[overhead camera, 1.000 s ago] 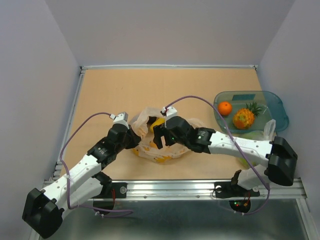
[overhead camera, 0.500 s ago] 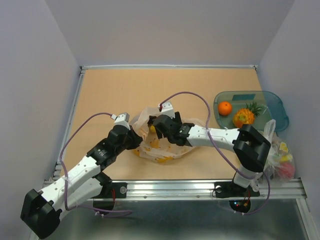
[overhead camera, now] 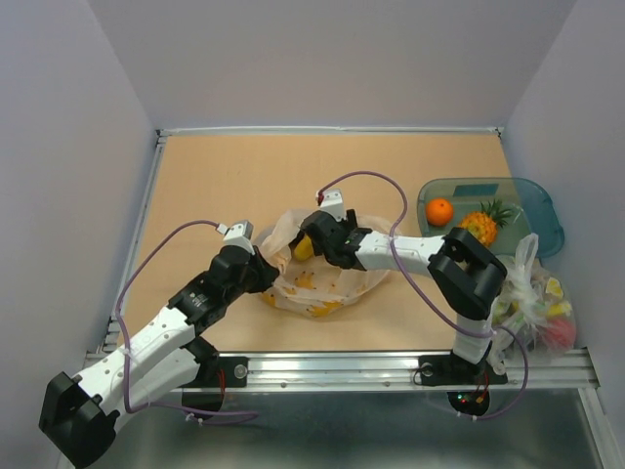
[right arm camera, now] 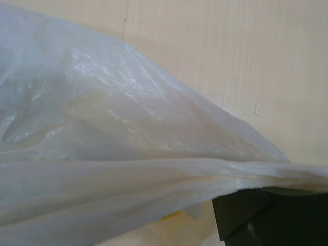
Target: Untie the knot of the plastic bag and take out the fruit
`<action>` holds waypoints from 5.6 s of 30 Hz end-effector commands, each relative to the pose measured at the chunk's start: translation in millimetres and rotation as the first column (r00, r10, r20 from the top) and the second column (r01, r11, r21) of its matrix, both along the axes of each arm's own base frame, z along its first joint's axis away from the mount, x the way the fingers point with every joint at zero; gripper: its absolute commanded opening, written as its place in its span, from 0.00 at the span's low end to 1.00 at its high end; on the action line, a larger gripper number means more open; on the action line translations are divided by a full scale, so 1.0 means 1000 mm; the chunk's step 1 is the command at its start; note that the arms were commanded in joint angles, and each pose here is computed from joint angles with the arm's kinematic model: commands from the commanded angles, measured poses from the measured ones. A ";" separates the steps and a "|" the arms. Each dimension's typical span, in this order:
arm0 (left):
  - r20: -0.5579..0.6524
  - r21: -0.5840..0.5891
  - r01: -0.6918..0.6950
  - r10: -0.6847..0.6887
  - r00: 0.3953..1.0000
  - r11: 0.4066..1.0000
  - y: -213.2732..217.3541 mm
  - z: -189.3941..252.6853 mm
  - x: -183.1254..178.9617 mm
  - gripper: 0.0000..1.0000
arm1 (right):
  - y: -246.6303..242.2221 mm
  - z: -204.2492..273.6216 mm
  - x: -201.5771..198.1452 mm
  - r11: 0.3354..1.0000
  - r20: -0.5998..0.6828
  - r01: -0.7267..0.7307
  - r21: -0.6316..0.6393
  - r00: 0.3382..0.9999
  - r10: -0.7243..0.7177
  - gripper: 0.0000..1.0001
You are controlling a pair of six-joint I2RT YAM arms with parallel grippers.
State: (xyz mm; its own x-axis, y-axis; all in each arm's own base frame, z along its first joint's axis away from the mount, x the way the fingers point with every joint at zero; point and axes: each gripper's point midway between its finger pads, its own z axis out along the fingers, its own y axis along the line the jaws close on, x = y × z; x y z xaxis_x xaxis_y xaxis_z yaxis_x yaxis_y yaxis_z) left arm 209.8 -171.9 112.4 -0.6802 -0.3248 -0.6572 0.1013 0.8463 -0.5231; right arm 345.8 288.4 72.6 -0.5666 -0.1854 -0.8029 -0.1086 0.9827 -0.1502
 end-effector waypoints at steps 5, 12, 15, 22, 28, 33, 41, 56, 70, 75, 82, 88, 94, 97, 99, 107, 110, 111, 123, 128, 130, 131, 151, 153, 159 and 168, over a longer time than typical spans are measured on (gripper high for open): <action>0.026 -0.025 0.036 -0.035 0.999 0.999 -0.008 0.008 -0.003 0.00 | 0.014 0.003 0.005 0.995 0.030 0.022 0.101 0.999 -0.025 0.49; 0.036 -0.003 0.029 -0.029 0.999 1.000 -0.007 0.009 0.001 0.00 | 0.019 0.032 -0.016 0.977 0.016 -0.113 0.181 0.994 0.112 0.13; 0.034 0.011 0.013 -0.014 0.999 1.000 -0.004 0.009 0.003 0.00 | 0.028 0.046 -0.036 0.942 0.000 -0.248 0.224 0.967 0.255 0.13; -0.001 -0.017 0.000 0.000 1.000 1.000 -0.006 0.009 -0.001 0.00 | 0.048 0.040 -0.082 0.827 -0.079 -0.457 0.327 0.859 0.506 0.25; 0.003 0.007 -0.037 0.037 0.999 0.999 0.001 0.008 0.003 0.00 | 0.039 0.006 -0.092 0.834 -0.142 -0.458 0.308 0.845 0.516 0.57; -0.018 -0.012 -0.024 0.024 1.000 1.000 -0.004 0.012 0.001 0.00 | 0.031 0.016 -0.091 0.837 -0.103 -0.470 0.281 0.852 0.513 0.97; -0.027 -0.026 -0.028 0.027 0.999 0.999 -0.003 0.013 -0.003 0.00 | 0.040 0.066 -0.102 0.798 -0.016 -0.520 0.304 0.835 0.550 1.00; -0.012 0.024 -0.022 0.022 1.000 0.999 0.003 0.012 -0.002 0.00 | 0.063 0.017 -0.101 0.863 -0.115 -0.452 0.227 0.867 0.484 0.99; 0.030 0.043 -0.006 0.005 1.000 0.999 0.004 0.022 0.001 0.00 | 0.064 0.035 -0.101 0.842 -0.075 -0.493 0.220 0.852 0.519 0.14; 0.026 0.059 -0.009 0.007 1.000 0.998 0.005 0.019 0.003 0.00 | 0.077 0.115 -0.113 0.728 0.088 -0.613 0.309 0.780 0.619 0.01; 0.041 0.081 -0.026 0.022 0.999 0.996 0.008 0.018 0.007 0.00 | 0.058 0.206 -0.093 0.757 0.263 -0.609 0.238 0.791 0.553 0.01; 0.049 0.072 -0.038 0.035 0.998 0.997 0.010 0.019 0.008 0.00 | -0.006 0.232 -0.043 0.915 0.272 -0.377 0.145 0.904 0.329 0.01; 0.057 0.069 -0.042 0.039 0.998 0.997 0.011 0.022 0.007 0.00 | -0.129 0.222 0.019 0.979 0.238 -0.036 0.201 0.971 -0.014 0.01; 0.063 0.059 -0.041 0.037 0.997 0.997 0.011 0.024 0.007 0.00 | -0.185 0.197 0.033 0.975 0.188 0.110 0.193 0.971 -0.147 0.01; 0.068 0.057 -0.046 0.042 0.997 0.997 0.011 0.025 0.007 0.00 | -0.211 0.173 0.033 0.962 0.135 0.183 0.201 0.968 -0.212 0.01; 0.069 0.055 -0.034 0.030 0.997 0.998 0.010 0.027 0.006 0.00 | -0.267 0.090 0.016 0.899 -0.076 0.391 0.196 0.920 -0.383 0.18; 0.067 0.052 -0.031 0.027 0.997 0.998 0.009 0.026 0.006 0.00 | -0.280 0.071 0.006 0.900 -0.098 0.419 0.119 0.907 -0.409 0.62; 0.064 0.052 -0.030 0.027 0.998 0.998 0.009 0.025 0.006 0.00 | -0.281 0.069 0.004 0.904 -0.102 0.414 0.106 0.909 -0.405 0.72; 0.050 0.054 -0.012 0.009 0.999 0.998 0.005 0.022 0.005 0.00 | -0.225 0.139 -0.002 0.927 -0.002 0.145 0.346 0.988 -0.154 1.00; 0.029 0.065 -0.001 -0.001 1.000 0.998 0.002 0.018 0.006 0.00 | -0.161 0.157 -0.027 0.866 0.030 0.026 0.500 0.998 -0.047 1.00; 0.031 0.061 0.001 -0.003 1.000 0.998 0.001 0.019 0.007 0.00 | -0.125 0.158 -0.043 0.838 0.037 -0.030 0.545 0.999 0.012 0.97; 0.034 0.057 0.005 -0.007 0.999 0.998 0.000 0.020 0.007 0.00 | -0.114 0.158 -0.047 0.803 0.025 -0.011 0.596 1.000 -0.006 0.95; 0.020 -0.012 0.029 -0.029 0.999 0.999 -0.011 0.036 0.002 0.00 | 0.048 0.058 -0.069 0.676 -0.084 0.165 0.718 0.985 -0.151 0.87; 0.018 -0.022 0.045 -0.045 0.999 0.999 -0.013 0.038 0.000 0.00 | 0.055 0.061 -0.061 0.661 -0.073 0.175 0.730 0.981 -0.179 0.87; 0.005 -0.044 0.069 -0.068 0.998 0.997 -0.016 0.036 -0.007 0.00 | 0.081 0.039 -0.043 0.673 -0.081 0.198 0.712 0.976 -0.202 0.87; -0.013 -0.092 0.102 -0.103 0.995 0.991 -0.017 0.030 -0.022 0.00 | 0.100 0.007 -0.023 0.696 -0.083 0.238 0.678 0.965 -0.249 0.84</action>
State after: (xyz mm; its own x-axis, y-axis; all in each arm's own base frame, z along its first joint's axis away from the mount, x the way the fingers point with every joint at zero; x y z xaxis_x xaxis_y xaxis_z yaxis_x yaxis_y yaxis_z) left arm 196.1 -184.7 139.8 -0.7159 -0.3083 -0.6265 0.1506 0.8079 -0.5697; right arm 304.6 376.3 67.2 -0.5732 0.4844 -0.6609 0.1211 0.8478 0.5163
